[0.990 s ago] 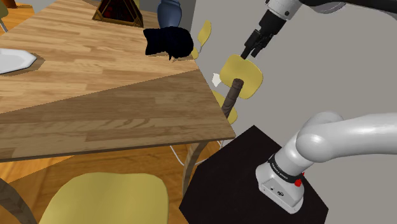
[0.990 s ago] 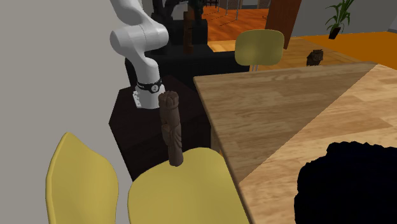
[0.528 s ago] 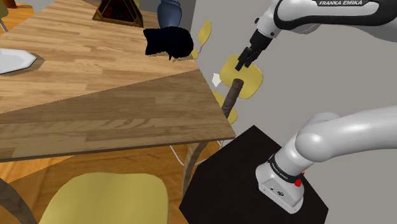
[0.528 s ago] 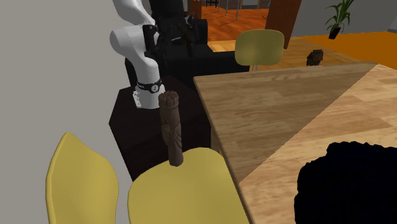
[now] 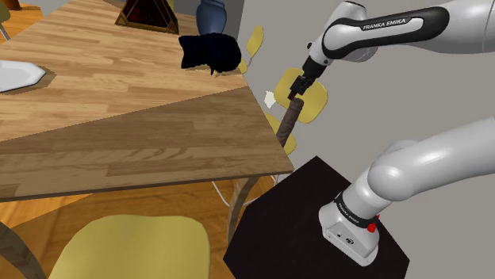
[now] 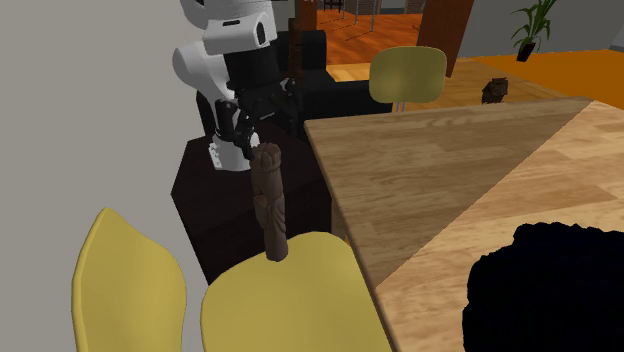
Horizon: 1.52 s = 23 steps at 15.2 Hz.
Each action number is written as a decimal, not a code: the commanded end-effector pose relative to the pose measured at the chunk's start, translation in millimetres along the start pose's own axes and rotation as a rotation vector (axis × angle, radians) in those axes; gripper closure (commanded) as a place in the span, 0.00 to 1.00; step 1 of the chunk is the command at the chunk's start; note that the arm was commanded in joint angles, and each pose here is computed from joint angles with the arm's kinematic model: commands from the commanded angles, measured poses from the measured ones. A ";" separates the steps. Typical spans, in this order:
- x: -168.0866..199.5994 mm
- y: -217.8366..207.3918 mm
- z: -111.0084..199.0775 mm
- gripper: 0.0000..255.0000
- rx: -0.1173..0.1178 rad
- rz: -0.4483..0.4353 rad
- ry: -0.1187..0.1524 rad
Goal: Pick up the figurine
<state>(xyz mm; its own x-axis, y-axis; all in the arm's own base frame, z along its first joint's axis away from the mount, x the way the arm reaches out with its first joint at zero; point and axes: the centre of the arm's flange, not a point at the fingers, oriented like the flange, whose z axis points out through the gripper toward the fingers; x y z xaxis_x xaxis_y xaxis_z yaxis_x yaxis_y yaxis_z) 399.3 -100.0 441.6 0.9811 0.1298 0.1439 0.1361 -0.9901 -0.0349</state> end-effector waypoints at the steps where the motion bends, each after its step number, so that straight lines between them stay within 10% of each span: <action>1: -0.8 2.9 10.8 0.00 -0.001 -0.001 0.000; 7: -4.3 3.8 34.7 0.00 -0.001 -0.001 0.000; 8: -4.1 3.3 34.0 1.00 -0.001 -0.001 0.000; 23: 0.3 2.7 3.4 1.00 -0.001 -0.001 0.000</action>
<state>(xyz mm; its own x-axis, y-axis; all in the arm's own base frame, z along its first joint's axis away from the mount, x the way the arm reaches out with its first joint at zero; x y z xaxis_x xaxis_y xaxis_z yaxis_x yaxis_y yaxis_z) 400.4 -101.9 432.3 0.9809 0.1310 0.1436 0.1372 -0.9900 -0.0340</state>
